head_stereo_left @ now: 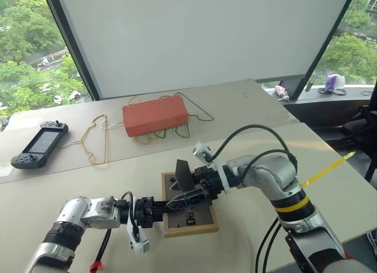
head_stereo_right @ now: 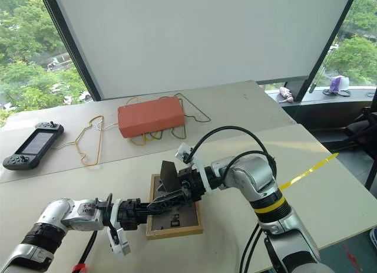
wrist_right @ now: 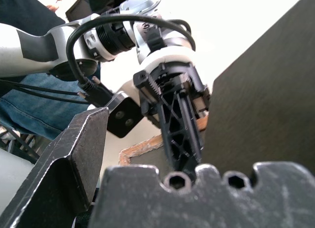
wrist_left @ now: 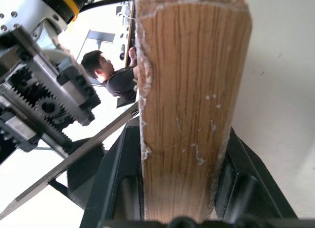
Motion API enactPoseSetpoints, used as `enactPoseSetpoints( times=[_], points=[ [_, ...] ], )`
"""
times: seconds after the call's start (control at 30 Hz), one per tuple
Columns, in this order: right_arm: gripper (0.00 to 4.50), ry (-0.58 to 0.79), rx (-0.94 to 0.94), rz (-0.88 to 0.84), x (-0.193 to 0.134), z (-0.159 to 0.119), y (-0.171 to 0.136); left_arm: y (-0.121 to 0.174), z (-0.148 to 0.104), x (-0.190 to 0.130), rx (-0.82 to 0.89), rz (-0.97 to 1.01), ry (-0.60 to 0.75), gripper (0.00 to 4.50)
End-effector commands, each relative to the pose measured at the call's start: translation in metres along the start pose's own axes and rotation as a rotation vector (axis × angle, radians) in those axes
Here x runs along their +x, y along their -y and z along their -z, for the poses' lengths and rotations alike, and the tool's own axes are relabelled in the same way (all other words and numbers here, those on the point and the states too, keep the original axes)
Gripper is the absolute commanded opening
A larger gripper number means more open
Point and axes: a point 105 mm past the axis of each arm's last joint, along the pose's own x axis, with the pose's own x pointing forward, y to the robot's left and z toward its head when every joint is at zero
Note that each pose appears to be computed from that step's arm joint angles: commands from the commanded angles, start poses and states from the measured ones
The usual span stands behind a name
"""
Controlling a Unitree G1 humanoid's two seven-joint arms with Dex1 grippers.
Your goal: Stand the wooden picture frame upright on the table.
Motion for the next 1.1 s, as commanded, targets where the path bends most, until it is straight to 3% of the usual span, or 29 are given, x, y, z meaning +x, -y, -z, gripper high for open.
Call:
enactPoseSetpoints(
  times=[0.03, 0.3, 0.5, 0.63, 0.73, 0.83, 1.0, 1.1],
  points=[
    [4.45, 0.013, -0.029, 0.050, -0.010, 0.000, 0.005, -0.009, 0.009, -0.007, 0.029, -0.033, -0.048, 1.16],
    [4.45, -0.008, 0.004, 0.204, -0.037, 0.015, 0.030, -0.014, 0.009, -0.004, 0.035, -0.048, -0.037, 1.16],
    [4.45, -0.003, -0.160, 0.398, -0.082, 0.013, 0.049, -0.016, 0.010, -0.003, 0.033, -0.051, -0.037, 1.16],
    [4.45, -0.059, -0.448, 0.498, -0.111, 0.017, 0.052, -0.013, 0.010, -0.006, 0.022, -0.042, -0.044, 1.16],
    [4.45, -0.304, -0.864, 0.546, -0.117, 0.038, 0.055, -0.011, 0.011, -0.008, 0.015, -0.042, -0.051, 1.16],
    [4.45, -0.538, -1.307, 0.444, -0.105, 0.064, 0.051, -0.011, 0.010, -0.009, 0.013, -0.044, -0.051, 1.16],
    [4.45, -0.456, -1.756, 0.505, -0.074, 0.052, 0.048, -0.011, 0.009, -0.009, 0.008, -0.050, -0.050, 1.16],
    [4.45, -0.402, -1.846, 0.559, -0.064, 0.045, 0.051, -0.012, 0.007, -0.008, 0.004, -0.058, -0.044, 1.16]
  ],
)
